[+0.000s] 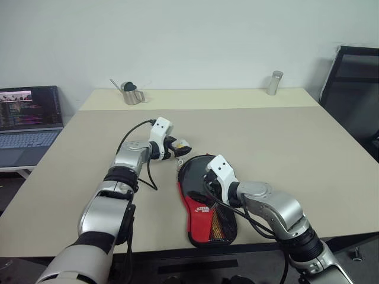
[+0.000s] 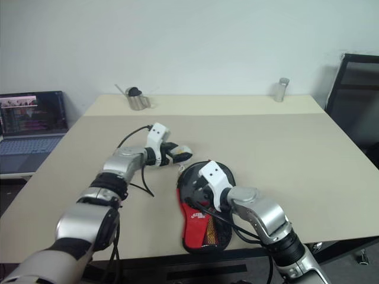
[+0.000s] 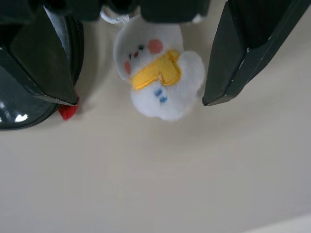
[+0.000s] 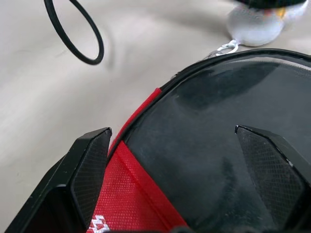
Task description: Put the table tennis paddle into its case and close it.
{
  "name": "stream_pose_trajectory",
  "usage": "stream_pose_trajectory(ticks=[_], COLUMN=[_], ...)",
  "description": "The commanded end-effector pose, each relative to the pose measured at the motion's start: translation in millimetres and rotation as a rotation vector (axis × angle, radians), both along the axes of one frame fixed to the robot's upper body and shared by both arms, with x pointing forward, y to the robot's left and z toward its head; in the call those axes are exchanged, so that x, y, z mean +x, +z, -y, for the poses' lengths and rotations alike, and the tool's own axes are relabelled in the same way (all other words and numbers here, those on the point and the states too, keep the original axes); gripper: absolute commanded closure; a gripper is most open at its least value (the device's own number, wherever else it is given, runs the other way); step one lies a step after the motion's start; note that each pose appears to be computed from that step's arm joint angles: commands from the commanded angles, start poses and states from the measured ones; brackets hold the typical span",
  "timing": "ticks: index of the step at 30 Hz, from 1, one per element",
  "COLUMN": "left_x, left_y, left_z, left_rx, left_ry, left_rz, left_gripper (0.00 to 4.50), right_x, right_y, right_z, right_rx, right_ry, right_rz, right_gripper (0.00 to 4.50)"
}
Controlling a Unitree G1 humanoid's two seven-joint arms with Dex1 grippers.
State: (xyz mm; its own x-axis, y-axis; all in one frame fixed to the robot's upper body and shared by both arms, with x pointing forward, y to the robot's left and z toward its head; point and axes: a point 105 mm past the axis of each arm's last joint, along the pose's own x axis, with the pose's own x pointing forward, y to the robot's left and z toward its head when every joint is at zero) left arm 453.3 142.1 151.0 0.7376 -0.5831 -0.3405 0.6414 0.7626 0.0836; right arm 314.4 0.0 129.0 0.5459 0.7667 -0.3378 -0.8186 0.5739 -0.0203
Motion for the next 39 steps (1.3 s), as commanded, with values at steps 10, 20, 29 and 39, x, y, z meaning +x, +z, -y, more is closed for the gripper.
stream_pose_trajectory(ticks=[10,20,29,39], left_x=[6,5,6,7], left_y=[-13,-20,-20,-4], left_z=[11,17,3,4], left_rx=[0.042,0.037,0.012,0.052], left_ry=[0.049,0.050,0.103,0.044], left_rz=[-0.011,-0.012,0.000,0.060], left_gripper=[0.05,2.09,4.30,4.30], right_x=[1,9,31,39], right_y=[14,16,6,-29], right_z=[2,6,8,22], right_rx=[0.034,0.042,0.009,-0.089], right_ry=[-0.030,-0.086,-0.124,-0.146], right_rz=[0.053,0.064,0.078,0.021], right_gripper=[0.00,0.00,0.00,0.00])
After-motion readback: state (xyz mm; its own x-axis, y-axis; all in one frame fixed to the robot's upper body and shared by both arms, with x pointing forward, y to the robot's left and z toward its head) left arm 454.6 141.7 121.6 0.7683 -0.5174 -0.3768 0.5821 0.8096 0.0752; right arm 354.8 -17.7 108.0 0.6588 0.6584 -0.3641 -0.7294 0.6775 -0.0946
